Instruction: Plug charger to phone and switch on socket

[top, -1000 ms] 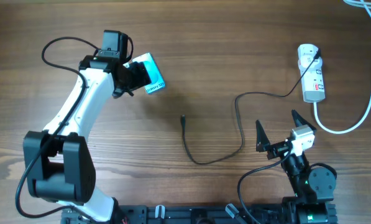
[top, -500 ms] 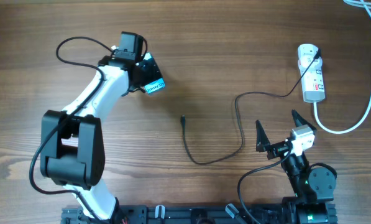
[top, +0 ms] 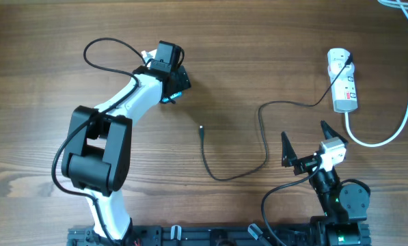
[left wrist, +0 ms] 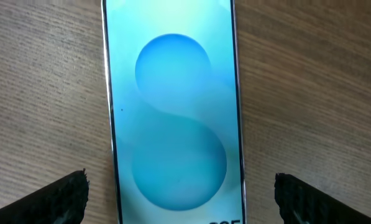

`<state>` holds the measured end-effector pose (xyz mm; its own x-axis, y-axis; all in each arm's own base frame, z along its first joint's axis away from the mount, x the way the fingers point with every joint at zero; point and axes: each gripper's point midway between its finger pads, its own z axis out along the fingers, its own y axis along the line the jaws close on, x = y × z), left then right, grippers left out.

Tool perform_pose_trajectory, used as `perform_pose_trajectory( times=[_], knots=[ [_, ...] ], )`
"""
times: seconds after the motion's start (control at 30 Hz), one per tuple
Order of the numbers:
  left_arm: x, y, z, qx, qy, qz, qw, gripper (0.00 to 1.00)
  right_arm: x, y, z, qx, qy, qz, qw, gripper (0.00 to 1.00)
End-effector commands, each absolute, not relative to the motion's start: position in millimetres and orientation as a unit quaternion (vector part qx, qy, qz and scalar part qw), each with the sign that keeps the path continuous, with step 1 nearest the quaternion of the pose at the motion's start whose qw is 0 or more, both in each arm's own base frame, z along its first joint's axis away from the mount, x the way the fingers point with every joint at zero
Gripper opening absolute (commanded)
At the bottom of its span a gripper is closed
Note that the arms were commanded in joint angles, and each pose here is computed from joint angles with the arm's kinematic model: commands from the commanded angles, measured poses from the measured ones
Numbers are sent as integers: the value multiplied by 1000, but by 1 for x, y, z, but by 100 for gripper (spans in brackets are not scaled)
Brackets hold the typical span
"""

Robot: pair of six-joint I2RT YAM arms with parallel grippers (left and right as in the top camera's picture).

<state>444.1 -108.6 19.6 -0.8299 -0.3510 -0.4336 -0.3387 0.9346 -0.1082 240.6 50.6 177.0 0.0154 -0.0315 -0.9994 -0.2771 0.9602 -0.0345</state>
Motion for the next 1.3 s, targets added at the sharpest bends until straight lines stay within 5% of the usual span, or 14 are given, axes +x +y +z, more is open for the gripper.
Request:
perform_pose_trajectory(
  times=[0.0, 0.27, 0.4, 0.47, 0.63, 0.83, 1.27],
  knots=[
    [446, -103, 6, -188, 956, 4, 224, 100, 241, 49, 179, -114, 692, 77, 708, 100],
    [438, -102, -10, -186, 963, 8, 197, 100, 241, 49, 179, -114, 692, 77, 708, 100],
    [438, -102, -10, -185, 963, 8, 197, 87, 241, 49, 179, -114, 692, 77, 708, 100],
    [439, -102, -10, -177, 964, 9, 199, 100, 241, 49, 179, -114, 692, 77, 708, 100],
    [443, -90, -9, -186, 962, 11, 202, 100, 241, 49, 179, -114, 692, 77, 708, 100],
    [431, -97, -16, -188, 969, -32, 156, 82, 241, 49, 179, -114, 692, 77, 708, 100],
    [374, -102, -27, -130, 990, -34, 34, 74, 241, 49, 179, -114, 692, 77, 708, 100]
  ],
)
